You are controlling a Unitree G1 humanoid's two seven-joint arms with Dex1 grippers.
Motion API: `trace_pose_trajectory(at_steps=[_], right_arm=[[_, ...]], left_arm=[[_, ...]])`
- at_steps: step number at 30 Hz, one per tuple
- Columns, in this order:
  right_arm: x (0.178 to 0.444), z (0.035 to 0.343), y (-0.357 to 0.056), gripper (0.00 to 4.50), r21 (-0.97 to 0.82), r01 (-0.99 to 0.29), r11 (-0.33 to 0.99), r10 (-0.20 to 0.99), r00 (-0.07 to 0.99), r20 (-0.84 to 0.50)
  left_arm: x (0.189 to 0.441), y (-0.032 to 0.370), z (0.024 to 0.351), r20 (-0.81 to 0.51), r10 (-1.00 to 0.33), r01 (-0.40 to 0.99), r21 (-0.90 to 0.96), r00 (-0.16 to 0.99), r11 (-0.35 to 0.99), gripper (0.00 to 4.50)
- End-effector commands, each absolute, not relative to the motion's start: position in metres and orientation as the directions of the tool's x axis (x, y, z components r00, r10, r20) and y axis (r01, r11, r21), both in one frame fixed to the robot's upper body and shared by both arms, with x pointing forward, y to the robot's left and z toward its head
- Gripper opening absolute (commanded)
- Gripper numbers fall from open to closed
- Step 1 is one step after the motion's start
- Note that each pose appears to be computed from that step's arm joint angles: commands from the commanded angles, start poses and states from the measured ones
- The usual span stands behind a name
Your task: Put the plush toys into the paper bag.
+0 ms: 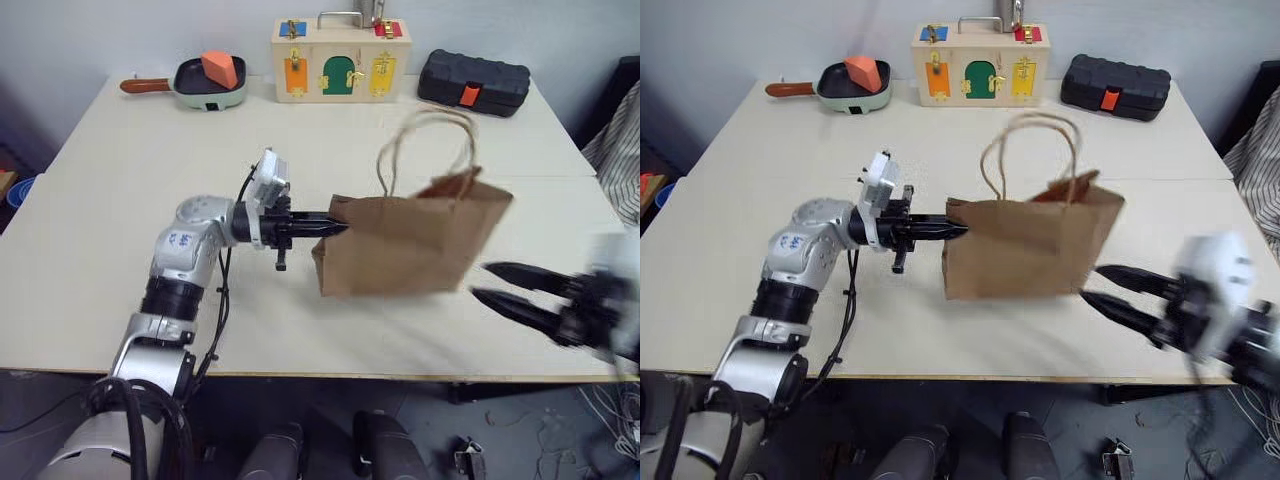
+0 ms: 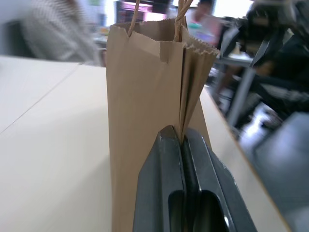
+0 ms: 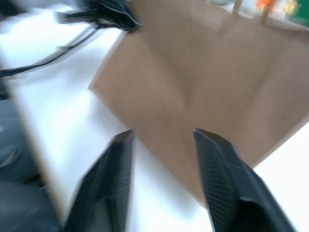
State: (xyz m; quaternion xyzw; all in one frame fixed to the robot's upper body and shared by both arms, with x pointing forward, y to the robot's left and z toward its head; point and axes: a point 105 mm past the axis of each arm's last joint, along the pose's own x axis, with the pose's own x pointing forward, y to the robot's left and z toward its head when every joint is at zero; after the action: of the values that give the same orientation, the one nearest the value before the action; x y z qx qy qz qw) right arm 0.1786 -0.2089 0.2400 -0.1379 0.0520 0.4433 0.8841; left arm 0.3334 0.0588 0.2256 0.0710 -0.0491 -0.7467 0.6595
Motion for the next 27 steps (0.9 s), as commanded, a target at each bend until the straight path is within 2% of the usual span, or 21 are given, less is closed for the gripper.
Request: trace_pose_trajectory(at_steps=[1, 4, 7, 10, 15, 22, 23, 27], right_arm=[[0.156, 0.261, -0.222, 3.29, -0.238, -0.811, 0.535, 0.775, 0.583, -0.244], [0.158, 0.271, -0.237, 4.39, -0.241, -0.778, 0.581, 0.749, 0.627, -0.217], [0.166, 0.266, -0.245, 4.45, -0.244, -0.761, 0.601, 0.729, 0.647, -0.223], [0.175, 0.262, -0.248, 4.50, -0.246, -0.759, 0.603, 0.727, 0.650, -0.223], [0.191, 0.256, -0.258, 4.50, -0.235, -0.779, 0.582, 0.742, 0.626, -0.239], [0.206, 0.258, -0.277, 4.50, -0.217, -0.830, 0.513, 0.772, 0.557, -0.305], [0.209, 0.260, -0.280, 4.50, -0.215, -0.836, 0.505, 0.777, 0.548, -0.309], [0.226, 0.263, -0.286, 4.50, -0.227, -0.847, 0.480, 0.789, 0.530, -0.311]], left_arm=[[0.331, 0.047, 0.215, -0.141, -0.959, 0.937, 0.220, -0.247, -0.273, 0.00], [0.339, 0.042, 0.201, -0.196, -0.948, 0.930, 0.224, -0.250, -0.292, 0.00], [0.347, 0.042, 0.192, -0.239, -0.951, 0.947, 0.202, -0.199, -0.249, 0.00], [0.351, 0.050, 0.192, -0.228, -0.962, 0.967, 0.170, -0.148, -0.189, 0.58], [0.331, 0.094, 0.201, -0.210, -0.975, 0.986, 0.127, -0.076, -0.104, 2.11], [0.269, 0.187, 0.257, -0.261, -0.961, 0.996, 0.000, 0.088, 0.091, 4.30], [0.258, 0.198, 0.265, -0.285, -0.952, 0.993, 0.001, 0.112, 0.117, 4.44], [0.236, 0.220, 0.276, -0.348, -0.917, 0.980, 0.027, 0.194, 0.197, 4.44]])
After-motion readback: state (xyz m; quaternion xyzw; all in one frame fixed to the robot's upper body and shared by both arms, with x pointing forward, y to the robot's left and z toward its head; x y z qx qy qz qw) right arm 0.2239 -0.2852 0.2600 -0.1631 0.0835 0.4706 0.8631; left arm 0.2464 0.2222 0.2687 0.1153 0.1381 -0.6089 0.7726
